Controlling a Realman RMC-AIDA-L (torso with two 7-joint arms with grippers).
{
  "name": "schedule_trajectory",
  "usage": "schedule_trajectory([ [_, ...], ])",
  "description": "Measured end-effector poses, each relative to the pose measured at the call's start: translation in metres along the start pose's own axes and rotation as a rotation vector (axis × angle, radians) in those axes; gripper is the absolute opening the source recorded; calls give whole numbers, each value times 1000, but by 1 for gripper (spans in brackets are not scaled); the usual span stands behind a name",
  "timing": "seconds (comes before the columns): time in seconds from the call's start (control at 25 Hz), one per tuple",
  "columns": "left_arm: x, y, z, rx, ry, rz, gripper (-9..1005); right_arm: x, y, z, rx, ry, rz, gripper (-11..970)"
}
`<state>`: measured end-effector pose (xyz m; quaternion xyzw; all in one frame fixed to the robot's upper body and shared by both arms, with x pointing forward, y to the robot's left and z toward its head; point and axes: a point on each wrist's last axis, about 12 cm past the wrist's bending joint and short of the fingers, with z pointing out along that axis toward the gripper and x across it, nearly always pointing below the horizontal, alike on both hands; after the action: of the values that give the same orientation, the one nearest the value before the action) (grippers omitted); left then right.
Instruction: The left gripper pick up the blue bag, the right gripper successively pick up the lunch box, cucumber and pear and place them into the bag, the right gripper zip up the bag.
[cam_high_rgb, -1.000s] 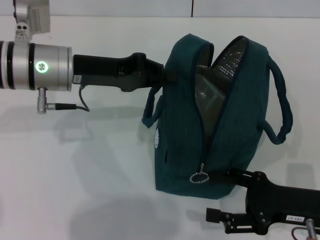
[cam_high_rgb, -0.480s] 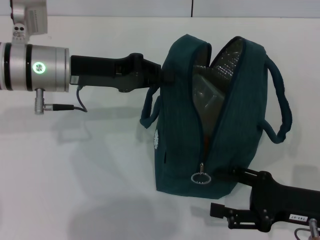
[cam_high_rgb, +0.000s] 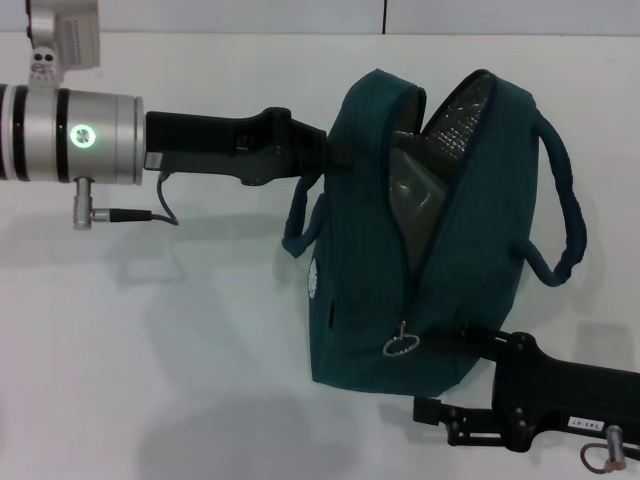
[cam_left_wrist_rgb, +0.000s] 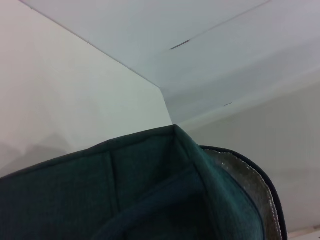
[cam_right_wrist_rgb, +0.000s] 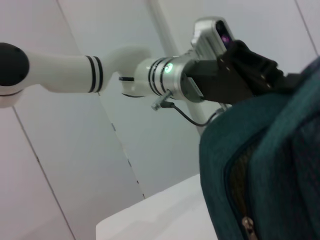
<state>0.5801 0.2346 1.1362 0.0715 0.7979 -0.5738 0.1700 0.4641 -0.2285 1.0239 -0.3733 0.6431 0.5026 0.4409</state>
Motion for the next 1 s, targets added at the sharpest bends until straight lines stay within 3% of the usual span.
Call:
schedule_trajectory([
  [0.48, 1, 1, -1, -1, -1, -2, 52, -7, 0, 7, -53, -10, -44, 805],
  [1.0, 2, 1, -2, -1, -3, -4, 52, -1, -1, 4, 17, -18, -21, 791],
])
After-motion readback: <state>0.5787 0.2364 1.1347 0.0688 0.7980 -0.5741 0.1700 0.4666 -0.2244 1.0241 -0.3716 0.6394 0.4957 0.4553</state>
